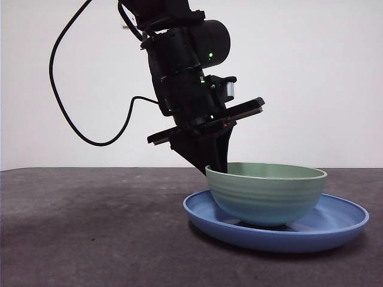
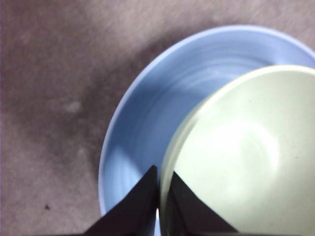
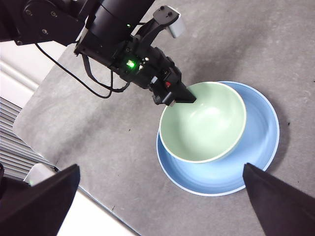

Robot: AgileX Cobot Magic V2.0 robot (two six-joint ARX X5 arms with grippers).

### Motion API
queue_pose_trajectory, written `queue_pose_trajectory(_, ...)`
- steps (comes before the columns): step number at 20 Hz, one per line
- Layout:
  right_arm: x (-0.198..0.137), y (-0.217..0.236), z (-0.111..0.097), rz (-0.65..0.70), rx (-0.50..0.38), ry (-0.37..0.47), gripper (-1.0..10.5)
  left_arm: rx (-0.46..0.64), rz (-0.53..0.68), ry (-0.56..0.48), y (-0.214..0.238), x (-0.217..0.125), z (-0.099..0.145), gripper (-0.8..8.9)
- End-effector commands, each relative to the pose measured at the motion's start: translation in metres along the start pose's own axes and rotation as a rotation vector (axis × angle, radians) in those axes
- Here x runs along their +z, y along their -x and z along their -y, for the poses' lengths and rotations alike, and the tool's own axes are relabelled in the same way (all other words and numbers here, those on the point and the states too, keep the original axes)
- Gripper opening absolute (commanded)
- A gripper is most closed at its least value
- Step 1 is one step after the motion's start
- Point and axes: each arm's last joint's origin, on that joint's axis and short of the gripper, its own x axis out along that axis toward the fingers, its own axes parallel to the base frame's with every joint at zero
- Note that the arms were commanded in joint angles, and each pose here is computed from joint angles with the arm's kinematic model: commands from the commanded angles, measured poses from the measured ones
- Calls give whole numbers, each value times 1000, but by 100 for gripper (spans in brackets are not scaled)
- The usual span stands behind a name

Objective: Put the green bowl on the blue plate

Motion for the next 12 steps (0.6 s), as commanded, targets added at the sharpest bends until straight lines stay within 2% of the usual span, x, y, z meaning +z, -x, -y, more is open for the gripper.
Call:
queue_pose_trajectory(1,4,2,-2,12,4,23,656,-9,10,-32,-4,4,6,28)
queue_pose_trajectory(4,4,2,-2,12,4,23,656,-9,10,-31,-4,4,6,56)
queue_pose_trajectory(8,4,2,-2,12,5,23,656,-8,17,-22,-3,6,3,393)
queue_pose_trajectory(11,4,2,-2,12,5,26,656,-6,29,1,4,7,0,545)
queue_pose_trajectory(12,4,2,-2,13,4,29,656,-24,36,-1,8,8,1,568)
